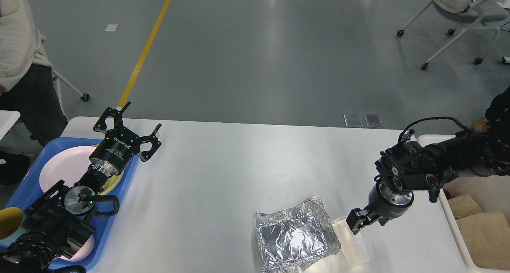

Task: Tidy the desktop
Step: 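Lower the right gripper onto the white paper cup and close on it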

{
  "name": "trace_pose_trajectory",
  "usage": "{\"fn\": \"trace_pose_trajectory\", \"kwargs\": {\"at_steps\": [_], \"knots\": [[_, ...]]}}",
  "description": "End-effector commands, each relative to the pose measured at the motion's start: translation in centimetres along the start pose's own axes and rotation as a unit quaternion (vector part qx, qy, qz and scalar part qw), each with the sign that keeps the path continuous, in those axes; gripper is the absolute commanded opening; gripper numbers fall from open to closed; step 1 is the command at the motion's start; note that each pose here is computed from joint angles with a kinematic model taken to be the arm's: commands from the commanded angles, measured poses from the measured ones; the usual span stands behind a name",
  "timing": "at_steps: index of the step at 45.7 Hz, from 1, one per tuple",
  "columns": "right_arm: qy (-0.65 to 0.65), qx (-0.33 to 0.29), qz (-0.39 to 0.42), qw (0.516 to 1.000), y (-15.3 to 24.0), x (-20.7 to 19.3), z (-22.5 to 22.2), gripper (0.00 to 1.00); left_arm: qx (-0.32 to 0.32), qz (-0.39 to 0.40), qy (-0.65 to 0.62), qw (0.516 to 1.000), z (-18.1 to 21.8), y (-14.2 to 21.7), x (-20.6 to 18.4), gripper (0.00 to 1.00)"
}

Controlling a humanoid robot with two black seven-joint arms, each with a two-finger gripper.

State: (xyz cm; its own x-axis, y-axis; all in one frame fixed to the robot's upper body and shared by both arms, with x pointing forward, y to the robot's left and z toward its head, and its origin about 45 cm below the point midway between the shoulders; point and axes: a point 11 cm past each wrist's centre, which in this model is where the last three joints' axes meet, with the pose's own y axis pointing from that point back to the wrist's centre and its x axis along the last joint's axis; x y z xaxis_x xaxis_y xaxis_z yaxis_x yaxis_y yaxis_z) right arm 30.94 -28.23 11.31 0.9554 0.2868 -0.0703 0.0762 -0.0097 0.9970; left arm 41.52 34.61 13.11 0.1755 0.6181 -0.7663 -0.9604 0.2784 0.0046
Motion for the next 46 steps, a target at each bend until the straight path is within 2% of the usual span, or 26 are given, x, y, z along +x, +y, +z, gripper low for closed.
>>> {"fn": "trace_pose_trajectory", "kwargs": {"at_steps": [1,37,46], "knots": [[-0.007,0.001,0.005,1.0,-0.5,0.2,0.3,0.81,0.0,0.0,0.001,1.0,-0.1,0.0,0.0,0.97],[-0.03,-0.005,-0.001,1.0,-0.9,-0.6,2.0,0.83,0.0,0.0,0.0,1.0,0.0,0.0,0.0,0.97],[-0.037,-0.013,0.003,0.999,0.1,-0.2,2.9,0.83,0.0,0.0,0.001,1.0,-0.1,0.0,0.0,0.97]]}}
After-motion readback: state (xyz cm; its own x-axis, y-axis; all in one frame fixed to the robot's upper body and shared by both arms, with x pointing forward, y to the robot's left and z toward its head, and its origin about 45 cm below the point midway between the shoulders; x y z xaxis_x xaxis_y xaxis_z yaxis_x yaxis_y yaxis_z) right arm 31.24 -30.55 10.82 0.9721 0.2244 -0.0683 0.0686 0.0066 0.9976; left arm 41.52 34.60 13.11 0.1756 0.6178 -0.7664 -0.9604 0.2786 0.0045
